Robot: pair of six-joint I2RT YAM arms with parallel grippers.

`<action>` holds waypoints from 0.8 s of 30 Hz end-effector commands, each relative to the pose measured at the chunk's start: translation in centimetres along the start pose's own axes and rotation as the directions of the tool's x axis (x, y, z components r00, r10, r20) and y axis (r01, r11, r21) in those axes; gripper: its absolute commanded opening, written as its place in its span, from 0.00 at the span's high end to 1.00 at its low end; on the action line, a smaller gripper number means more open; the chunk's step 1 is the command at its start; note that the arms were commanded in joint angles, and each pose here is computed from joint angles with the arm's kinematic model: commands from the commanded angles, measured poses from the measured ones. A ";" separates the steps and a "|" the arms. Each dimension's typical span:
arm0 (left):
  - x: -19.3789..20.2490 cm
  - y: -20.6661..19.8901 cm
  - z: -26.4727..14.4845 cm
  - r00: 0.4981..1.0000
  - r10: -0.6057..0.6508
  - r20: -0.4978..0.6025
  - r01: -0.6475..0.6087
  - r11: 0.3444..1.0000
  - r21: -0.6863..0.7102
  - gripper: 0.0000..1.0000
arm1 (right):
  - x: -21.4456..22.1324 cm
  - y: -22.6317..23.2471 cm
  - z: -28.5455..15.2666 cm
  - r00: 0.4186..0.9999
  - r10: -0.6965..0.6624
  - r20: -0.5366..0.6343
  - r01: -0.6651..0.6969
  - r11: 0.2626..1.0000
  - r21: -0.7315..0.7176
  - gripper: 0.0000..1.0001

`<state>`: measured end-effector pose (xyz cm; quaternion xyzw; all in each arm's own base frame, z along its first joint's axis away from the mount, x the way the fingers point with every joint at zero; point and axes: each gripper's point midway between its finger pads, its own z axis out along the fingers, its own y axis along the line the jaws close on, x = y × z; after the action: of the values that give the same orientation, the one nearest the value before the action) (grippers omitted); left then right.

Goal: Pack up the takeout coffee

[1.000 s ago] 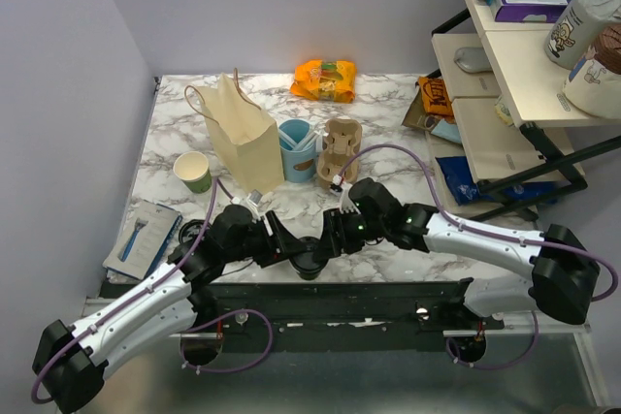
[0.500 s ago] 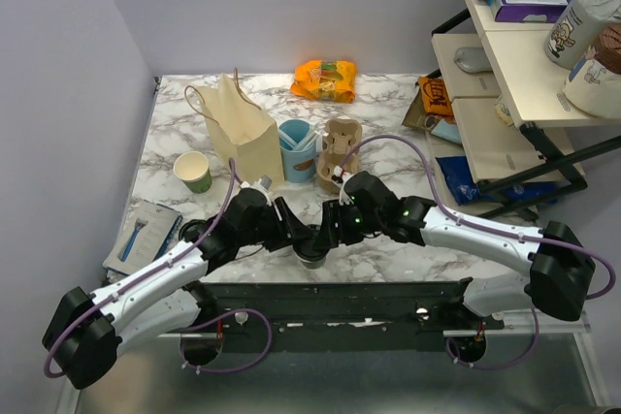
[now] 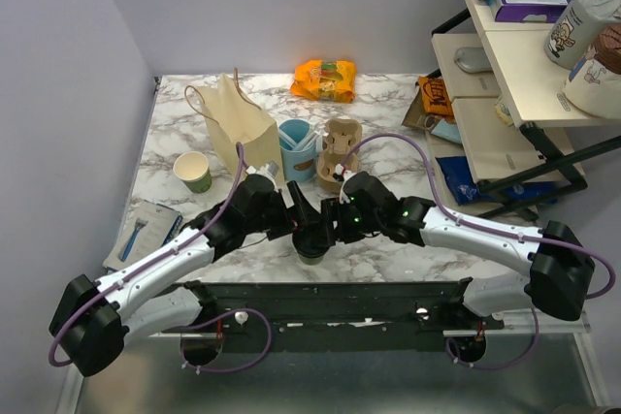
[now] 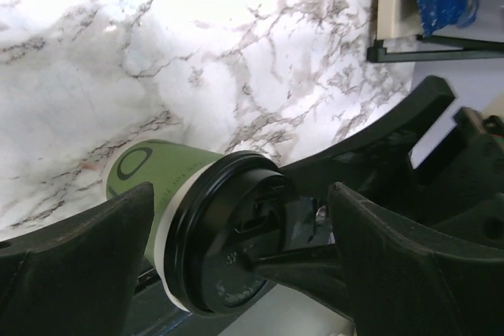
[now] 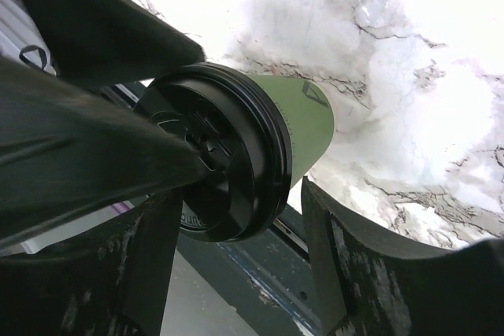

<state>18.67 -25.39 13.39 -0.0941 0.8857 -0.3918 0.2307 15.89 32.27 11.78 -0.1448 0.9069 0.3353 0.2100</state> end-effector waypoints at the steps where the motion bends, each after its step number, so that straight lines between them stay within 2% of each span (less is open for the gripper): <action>1: -0.6 0.7 -1.9 0.998 0.034 0.049 -0.031 0.998 -0.055 0.01 | -0.3 -2.0 0.3 1.000 0.012 0.021 -0.014 0.995 0.094 0.30; 6: 0.9 4.1 -3.2 0.999 0.012 0.030 -0.007 0.987 -0.161 0.01 | -0.4 -1.9 0.3 1.000 0.011 0.023 -0.013 0.996 0.094 0.30; 14: 2.5 2.8 -2.7 0.997 -0.069 -0.021 0.068 0.997 -0.034 0.01 | -0.2 -1.7 0.8 1.000 0.014 0.005 -0.015 0.996 0.087 0.28; 16: 2.6 2.5 -2.4 0.996 -0.080 -0.025 0.080 0.997 -0.010 0.04 | -0.1 -1.7 0.9 1.000 0.014 -0.001 -0.014 0.996 0.084 0.28; 24: 2.5 2.2 -1.7 0.994 -0.109 -0.026 0.109 0.994 0.002 0.47 | 0.2 -1.8 1.2 1.000 0.008 -0.015 -0.007 0.997 0.083 0.27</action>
<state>15.74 -22.79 11.66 -0.1358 0.8878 -0.3877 0.2074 16.46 32.73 11.62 -0.1363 0.9083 0.3328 0.2137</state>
